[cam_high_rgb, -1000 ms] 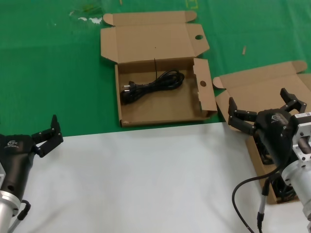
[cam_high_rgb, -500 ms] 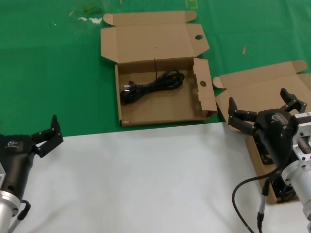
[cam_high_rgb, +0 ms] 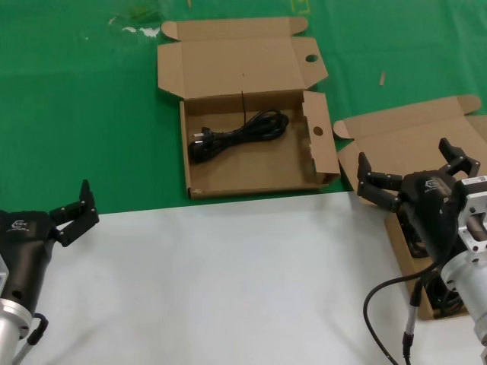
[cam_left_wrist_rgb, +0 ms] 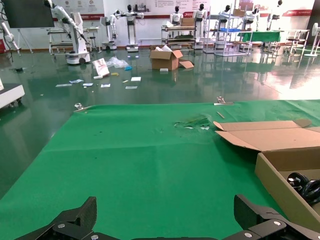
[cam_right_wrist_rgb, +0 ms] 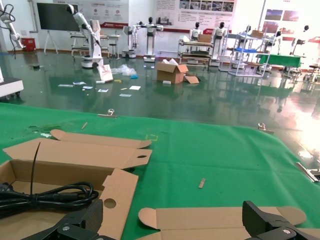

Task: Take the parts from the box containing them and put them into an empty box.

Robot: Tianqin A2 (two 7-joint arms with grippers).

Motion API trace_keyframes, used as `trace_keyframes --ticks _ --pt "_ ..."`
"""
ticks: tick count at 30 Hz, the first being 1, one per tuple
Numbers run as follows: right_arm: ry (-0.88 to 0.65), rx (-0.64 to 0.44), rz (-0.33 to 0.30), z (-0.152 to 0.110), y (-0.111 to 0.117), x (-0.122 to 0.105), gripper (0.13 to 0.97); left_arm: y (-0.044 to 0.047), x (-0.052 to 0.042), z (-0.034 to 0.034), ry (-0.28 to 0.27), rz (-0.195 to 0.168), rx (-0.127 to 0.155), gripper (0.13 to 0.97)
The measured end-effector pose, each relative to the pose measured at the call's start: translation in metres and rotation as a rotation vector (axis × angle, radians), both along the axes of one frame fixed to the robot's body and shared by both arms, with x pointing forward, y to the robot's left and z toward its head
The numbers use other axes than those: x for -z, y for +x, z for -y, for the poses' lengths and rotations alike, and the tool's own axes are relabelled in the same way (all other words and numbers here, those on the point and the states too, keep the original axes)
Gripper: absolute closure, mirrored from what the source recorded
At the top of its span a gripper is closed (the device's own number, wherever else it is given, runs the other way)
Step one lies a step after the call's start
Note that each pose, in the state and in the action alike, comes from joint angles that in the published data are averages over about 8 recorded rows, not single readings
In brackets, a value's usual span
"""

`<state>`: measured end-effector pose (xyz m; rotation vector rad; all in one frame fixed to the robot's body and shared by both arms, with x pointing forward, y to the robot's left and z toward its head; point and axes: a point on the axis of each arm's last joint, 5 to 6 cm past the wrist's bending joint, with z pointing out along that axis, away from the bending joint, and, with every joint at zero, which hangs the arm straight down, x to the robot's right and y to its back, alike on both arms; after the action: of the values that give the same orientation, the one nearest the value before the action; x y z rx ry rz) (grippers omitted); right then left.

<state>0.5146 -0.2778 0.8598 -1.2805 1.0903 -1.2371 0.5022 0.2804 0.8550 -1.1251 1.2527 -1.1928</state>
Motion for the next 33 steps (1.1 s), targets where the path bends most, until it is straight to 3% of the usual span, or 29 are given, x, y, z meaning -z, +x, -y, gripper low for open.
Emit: trace_keyframes --ticks 33 --pt "0.000 0.000 0.000 0.0000 0.0000 0.0000 0.130 0.0000 0.0000 0.0000 0.000 0.000 0.000 0.132"
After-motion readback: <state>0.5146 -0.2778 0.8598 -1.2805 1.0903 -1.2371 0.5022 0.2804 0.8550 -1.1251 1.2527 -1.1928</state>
